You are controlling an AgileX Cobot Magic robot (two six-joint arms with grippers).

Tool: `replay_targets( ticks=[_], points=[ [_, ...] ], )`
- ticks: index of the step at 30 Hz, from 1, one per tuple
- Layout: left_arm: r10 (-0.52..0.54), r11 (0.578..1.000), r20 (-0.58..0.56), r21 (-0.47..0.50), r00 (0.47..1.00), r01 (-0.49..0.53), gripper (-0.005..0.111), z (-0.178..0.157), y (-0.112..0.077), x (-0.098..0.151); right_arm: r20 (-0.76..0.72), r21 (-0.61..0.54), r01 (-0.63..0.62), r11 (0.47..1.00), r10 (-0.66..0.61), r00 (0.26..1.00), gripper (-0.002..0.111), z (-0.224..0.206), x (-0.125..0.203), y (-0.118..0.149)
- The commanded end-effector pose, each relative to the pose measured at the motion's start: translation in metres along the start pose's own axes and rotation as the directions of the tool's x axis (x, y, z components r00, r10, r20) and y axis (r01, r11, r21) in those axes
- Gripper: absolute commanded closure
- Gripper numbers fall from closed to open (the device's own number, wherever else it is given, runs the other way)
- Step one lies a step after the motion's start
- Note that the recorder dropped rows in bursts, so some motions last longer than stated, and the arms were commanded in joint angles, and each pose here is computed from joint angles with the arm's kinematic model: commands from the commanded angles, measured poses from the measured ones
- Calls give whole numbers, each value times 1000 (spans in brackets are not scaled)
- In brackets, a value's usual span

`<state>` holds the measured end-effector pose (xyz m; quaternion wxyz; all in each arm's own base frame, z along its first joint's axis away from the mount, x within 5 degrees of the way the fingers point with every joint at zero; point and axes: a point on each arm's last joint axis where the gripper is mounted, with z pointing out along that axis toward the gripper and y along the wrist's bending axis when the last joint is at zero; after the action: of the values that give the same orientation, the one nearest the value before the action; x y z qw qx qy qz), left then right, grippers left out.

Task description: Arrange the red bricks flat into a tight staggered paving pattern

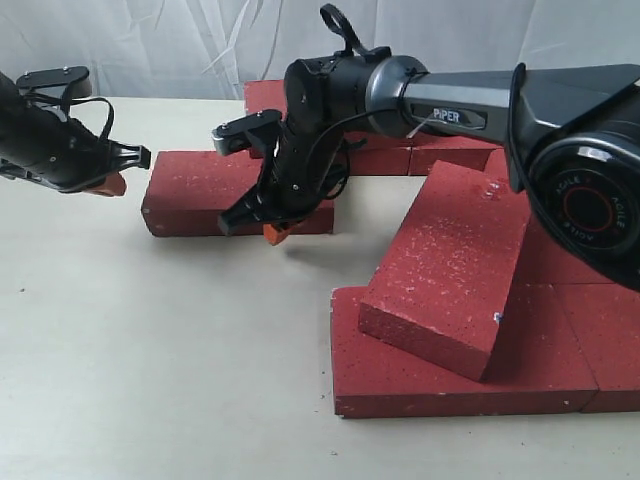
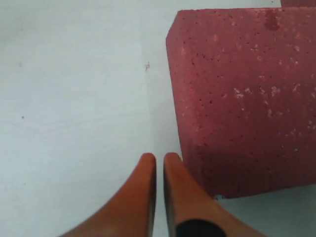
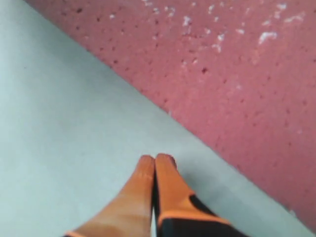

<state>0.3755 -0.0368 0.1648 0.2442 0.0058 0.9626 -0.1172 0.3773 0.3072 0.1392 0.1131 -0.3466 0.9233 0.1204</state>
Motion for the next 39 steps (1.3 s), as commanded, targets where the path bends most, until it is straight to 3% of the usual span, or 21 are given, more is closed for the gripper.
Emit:
replay_targets(
  ticks=[1,5,9,14,20,25,30,36,39],
  points=[
    [-70,997,47,-24,996,72,99,-3,19,-4,-73,-1,75,997,-75,994,109,-37,6,4],
    [-145,988,74,-32,987,148,99,-2,33,-6,-18,34,93,995,-93,996,109,-74,16,7],
    [-149,988,41,-32,988,150,99,10,35,0,19,93,107,990,-110,994,109,-98,42,3],
    [-162,987,42,-5,986,162,99,20,35,1,-3,136,34,990,-33,999,109,-120,89,-26],
    [-131,991,22,43,991,130,100,29,26,3,94,201,-96,975,79,993,109,-159,136,-60],
    [-111,992,27,55,993,110,104,36,18,-1,87,291,-117,949,95,992,109,-169,189,-74],
    [-70,995,53,75,996,66,104,38,-4,-8,283,307,-155,939,66,957,109,-206,195,-61],
    [-81,994,59,83,995,76,104,39,-9,-8,331,316,-159,935,49,942,109,-219,198,-56],
    [-107,991,73,87,992,101,104,39,-11,-9,359,268,-195,943,90,929,109,-219,196,-53]
  ],
)
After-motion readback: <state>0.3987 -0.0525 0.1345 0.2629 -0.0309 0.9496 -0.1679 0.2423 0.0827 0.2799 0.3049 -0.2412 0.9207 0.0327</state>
